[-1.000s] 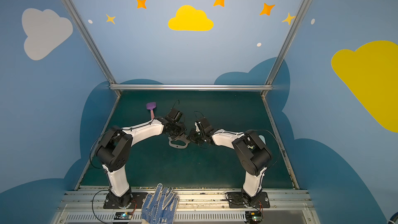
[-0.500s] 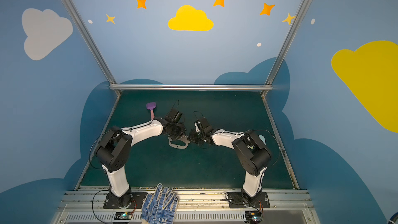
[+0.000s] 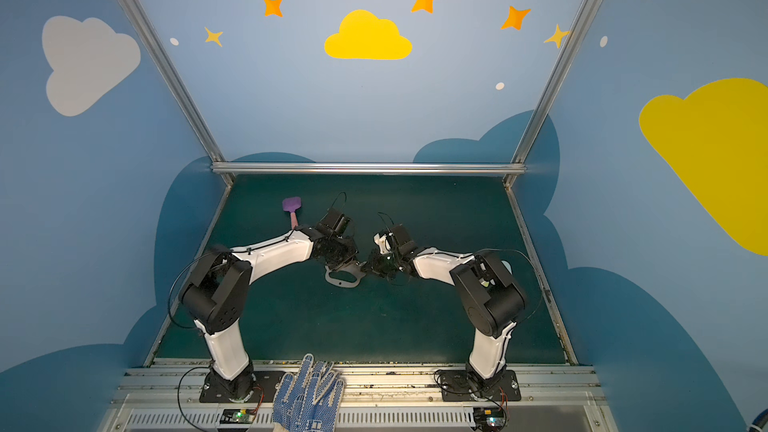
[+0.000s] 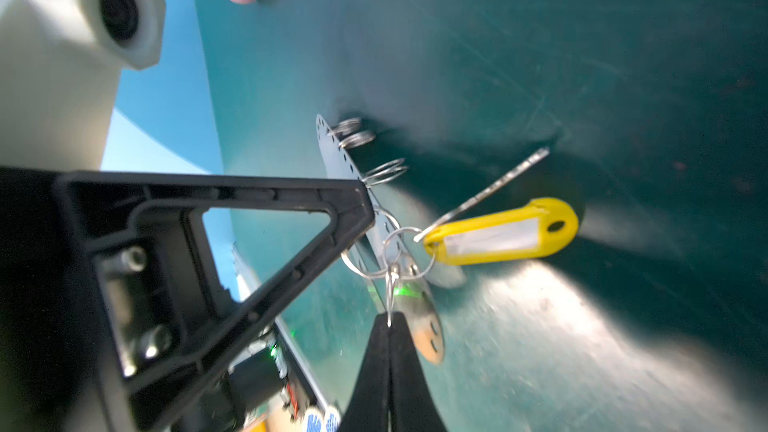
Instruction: Put the keys on the keyring
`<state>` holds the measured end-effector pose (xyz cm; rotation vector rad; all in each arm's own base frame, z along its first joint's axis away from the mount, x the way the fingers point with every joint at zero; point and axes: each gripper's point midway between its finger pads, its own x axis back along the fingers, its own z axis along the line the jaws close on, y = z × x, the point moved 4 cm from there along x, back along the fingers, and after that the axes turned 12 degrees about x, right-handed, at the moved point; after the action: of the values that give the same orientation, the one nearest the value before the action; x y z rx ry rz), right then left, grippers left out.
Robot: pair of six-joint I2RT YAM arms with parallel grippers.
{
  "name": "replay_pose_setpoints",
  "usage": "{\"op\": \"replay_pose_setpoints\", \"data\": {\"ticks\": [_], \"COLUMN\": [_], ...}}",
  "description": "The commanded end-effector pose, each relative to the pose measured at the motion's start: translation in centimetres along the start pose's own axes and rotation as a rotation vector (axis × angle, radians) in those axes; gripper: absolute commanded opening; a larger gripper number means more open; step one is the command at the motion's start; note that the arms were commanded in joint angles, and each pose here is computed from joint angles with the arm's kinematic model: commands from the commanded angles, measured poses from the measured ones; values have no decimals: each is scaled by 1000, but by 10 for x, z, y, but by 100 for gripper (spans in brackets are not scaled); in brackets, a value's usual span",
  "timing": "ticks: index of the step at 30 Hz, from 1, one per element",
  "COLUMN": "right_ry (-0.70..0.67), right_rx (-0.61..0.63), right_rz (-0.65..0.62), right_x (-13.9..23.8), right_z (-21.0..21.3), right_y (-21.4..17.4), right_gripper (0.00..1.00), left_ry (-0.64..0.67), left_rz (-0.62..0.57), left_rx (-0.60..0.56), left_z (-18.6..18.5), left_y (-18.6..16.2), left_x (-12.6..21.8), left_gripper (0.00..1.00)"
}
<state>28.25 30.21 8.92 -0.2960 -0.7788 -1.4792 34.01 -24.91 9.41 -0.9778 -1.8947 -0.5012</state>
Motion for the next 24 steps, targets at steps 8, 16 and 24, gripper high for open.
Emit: {"op": "replay_pose_setpoints", "data": {"ticks": [8,16,24], "right_ry": [223,257,270], "right_rx": [15,26,38], "right_rz": [156,226,272], "right_x": [12,4,-2], "right_z": [12,14,16], "right_y": [-14,-22,-27], "right_gripper": [0,0,0], "left_ry": [3,-63,-81], "left_rz": [11,40,69], "left_rx": [-82,-162,-203], "left_z": [-1,-24,-34], "left_y": [-4,-15,-25], "left_x": [8,11,9], "left_gripper": [4,4,4]}}
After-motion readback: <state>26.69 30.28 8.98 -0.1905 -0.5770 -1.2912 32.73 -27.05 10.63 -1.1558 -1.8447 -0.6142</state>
